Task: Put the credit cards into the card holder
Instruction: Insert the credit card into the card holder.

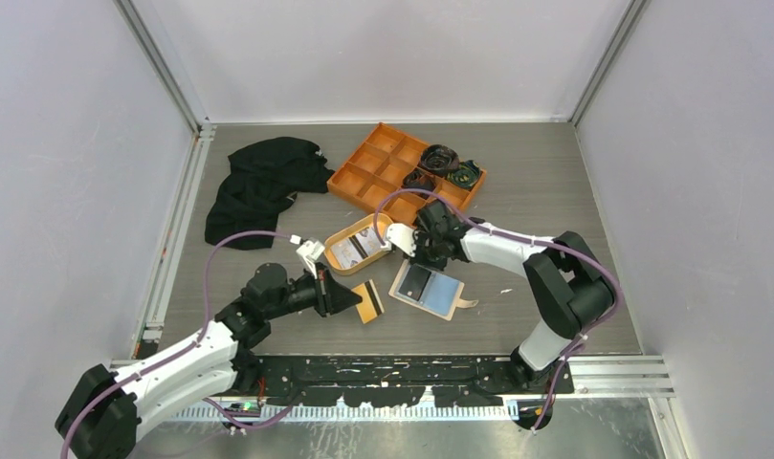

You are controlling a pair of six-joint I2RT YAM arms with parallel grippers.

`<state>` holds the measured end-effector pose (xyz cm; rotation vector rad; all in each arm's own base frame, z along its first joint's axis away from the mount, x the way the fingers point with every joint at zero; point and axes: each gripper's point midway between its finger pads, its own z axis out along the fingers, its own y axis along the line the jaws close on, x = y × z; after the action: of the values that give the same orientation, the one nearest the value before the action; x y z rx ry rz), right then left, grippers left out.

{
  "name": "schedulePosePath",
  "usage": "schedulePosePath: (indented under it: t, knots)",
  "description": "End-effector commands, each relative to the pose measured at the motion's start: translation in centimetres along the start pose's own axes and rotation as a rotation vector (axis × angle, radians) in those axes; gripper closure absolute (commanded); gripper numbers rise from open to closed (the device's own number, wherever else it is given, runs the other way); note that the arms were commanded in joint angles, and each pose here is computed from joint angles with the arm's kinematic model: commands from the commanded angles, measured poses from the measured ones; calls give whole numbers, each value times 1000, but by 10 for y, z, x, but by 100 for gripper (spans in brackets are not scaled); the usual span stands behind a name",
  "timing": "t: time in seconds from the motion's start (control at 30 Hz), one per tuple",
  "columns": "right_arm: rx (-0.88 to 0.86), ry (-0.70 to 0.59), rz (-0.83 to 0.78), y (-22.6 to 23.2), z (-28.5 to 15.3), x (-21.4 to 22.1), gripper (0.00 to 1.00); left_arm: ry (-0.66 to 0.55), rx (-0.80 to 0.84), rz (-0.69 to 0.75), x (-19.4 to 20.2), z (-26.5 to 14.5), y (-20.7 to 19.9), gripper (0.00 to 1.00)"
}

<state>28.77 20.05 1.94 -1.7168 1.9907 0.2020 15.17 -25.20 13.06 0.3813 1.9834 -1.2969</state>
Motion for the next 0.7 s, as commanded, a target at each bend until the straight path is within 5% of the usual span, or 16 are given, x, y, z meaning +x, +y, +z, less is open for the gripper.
schedulePosePath:
  t: [0.0,0.2,0.43,0.67]
  knots:
    - [-111,-61,-40,27,3,-29,99,-37,20,13,-5,-2,-3,100]
    - [-245,-100,-89,65,-5,-60,99,-47,71,-50,-1,-1,-9,100]
    - [-154,-190,-5,25,-52,-70,95,-50,120,-166,-2,7,-22,100]
    - [-353,-333,-220,76,-116,-19,62,-113,57,-254,-4,41,-37,100]
